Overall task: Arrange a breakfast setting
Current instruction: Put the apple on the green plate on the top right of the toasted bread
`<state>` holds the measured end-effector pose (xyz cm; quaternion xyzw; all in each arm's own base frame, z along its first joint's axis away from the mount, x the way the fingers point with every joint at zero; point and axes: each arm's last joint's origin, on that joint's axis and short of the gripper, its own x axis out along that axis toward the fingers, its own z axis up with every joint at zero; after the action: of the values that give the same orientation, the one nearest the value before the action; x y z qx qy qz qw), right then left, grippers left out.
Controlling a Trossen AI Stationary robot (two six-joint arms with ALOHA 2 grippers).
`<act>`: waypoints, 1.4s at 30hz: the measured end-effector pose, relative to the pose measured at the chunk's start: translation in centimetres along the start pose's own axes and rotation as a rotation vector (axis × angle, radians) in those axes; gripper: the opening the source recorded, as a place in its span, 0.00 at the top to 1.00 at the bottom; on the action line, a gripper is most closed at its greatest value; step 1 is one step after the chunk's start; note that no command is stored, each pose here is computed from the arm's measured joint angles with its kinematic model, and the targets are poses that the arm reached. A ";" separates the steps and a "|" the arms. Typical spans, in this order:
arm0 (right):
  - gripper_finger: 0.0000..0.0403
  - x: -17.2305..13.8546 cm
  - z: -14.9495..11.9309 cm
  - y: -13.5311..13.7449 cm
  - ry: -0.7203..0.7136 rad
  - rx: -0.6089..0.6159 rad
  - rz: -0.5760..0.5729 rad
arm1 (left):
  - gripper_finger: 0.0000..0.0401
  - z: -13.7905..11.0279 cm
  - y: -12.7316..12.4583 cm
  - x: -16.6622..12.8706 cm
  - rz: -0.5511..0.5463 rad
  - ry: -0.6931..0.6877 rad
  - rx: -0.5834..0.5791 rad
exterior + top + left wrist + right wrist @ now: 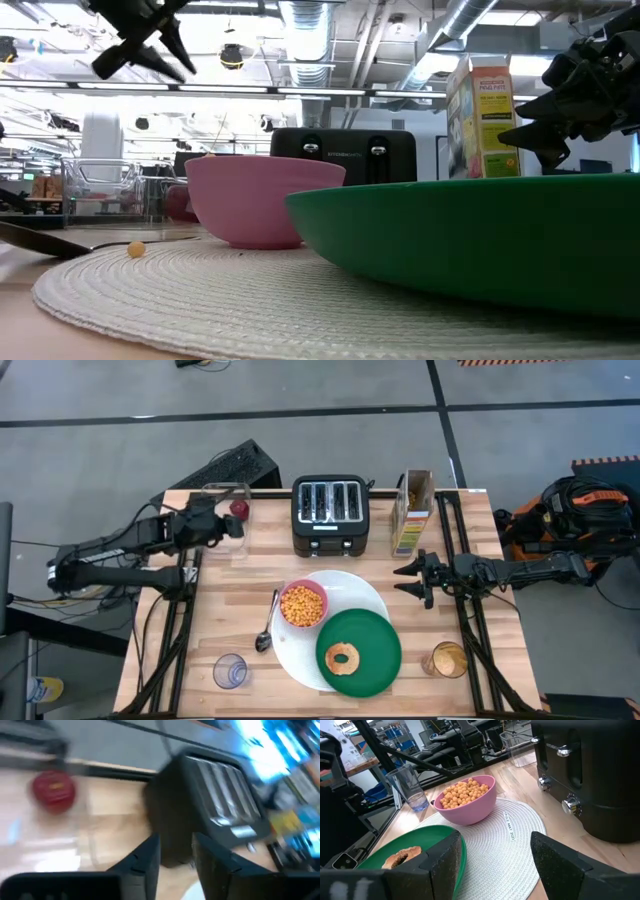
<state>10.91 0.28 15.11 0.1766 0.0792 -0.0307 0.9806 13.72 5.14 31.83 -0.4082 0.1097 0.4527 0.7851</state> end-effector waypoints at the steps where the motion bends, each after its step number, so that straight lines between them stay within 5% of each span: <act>1: 0.35 0.0 0.0 0.0 0.000 0.000 0.000 | 0.73 0.0 0.3 0.1 0.035 -0.009 -0.042; 5: 0.35 0.0 0.0 0.0 0.000 0.000 0.000 | 0.60 0.1 1.1 0.4 0.140 -0.041 -0.154; 20: 0.35 0.0 0.0 0.0 0.000 0.000 0.000 | 0.04 2.3 2.8 6.8 0.421 -0.063 -0.214; 27: 0.35 0.0 0.0 0.0 0.000 0.000 0.000 | 0.02 3.3 3.7 8.8 0.512 -0.107 -0.164; 42: 0.35 0.0 0.0 0.0 0.000 0.000 0.000 | 0.02 4.6 6.8 13.3 0.587 0.078 -0.081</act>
<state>10.91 0.29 15.11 0.1765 0.0793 -0.0306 0.9806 14.92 18.58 23.91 -0.4072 0.2351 0.6483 0.5988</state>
